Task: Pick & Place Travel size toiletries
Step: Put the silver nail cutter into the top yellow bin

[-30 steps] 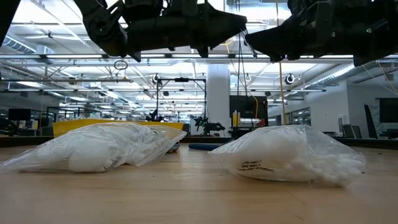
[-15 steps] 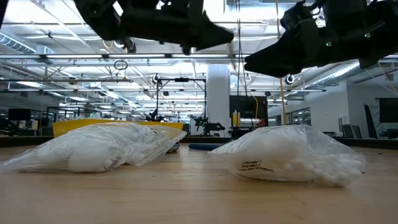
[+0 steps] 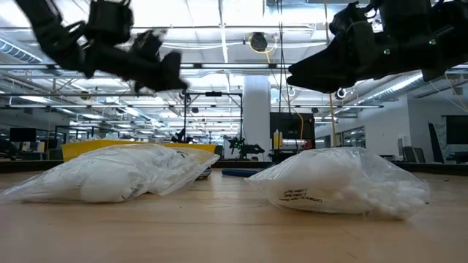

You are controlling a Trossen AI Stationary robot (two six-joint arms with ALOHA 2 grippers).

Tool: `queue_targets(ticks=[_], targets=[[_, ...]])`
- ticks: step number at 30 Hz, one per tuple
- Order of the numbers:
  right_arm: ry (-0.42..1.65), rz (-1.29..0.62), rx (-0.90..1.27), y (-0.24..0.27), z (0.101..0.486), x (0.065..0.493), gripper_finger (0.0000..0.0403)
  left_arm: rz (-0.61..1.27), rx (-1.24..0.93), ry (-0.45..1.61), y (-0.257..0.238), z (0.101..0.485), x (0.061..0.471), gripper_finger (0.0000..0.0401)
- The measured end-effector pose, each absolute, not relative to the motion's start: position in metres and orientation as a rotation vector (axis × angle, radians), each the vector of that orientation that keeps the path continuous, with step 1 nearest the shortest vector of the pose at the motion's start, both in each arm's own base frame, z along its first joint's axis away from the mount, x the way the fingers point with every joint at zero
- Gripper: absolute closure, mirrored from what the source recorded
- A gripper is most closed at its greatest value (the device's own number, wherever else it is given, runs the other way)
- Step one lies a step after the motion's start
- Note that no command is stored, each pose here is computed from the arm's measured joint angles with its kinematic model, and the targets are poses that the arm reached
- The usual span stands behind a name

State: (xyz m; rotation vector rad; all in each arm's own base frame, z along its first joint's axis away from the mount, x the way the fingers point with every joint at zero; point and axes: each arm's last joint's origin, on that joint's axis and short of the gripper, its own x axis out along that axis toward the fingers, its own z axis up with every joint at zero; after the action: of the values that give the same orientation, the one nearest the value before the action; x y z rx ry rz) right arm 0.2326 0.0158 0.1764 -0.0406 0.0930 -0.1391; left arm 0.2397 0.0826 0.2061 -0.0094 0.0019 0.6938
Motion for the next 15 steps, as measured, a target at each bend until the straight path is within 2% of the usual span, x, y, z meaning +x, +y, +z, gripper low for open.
queue_targets(ticks=[4, 8, 15], targets=[[0.079, -0.145, -0.035, 0.015, 0.178, 0.233, 0.0102, 0.946, -0.116, -0.015, 0.095, 0.183, 0.207, 0.0364], [0.069, -0.157, -0.025, 0.012, 0.178, 0.233, 0.0106, 1.095, -0.203, -0.02, 0.104, 0.168, 0.19, 0.0359], [0.083, -0.164, -0.008, 0.01, 0.177, 0.233, 0.0107, 1.219, -0.24, -0.019, 0.112, 0.162, 0.184, 0.0278]])
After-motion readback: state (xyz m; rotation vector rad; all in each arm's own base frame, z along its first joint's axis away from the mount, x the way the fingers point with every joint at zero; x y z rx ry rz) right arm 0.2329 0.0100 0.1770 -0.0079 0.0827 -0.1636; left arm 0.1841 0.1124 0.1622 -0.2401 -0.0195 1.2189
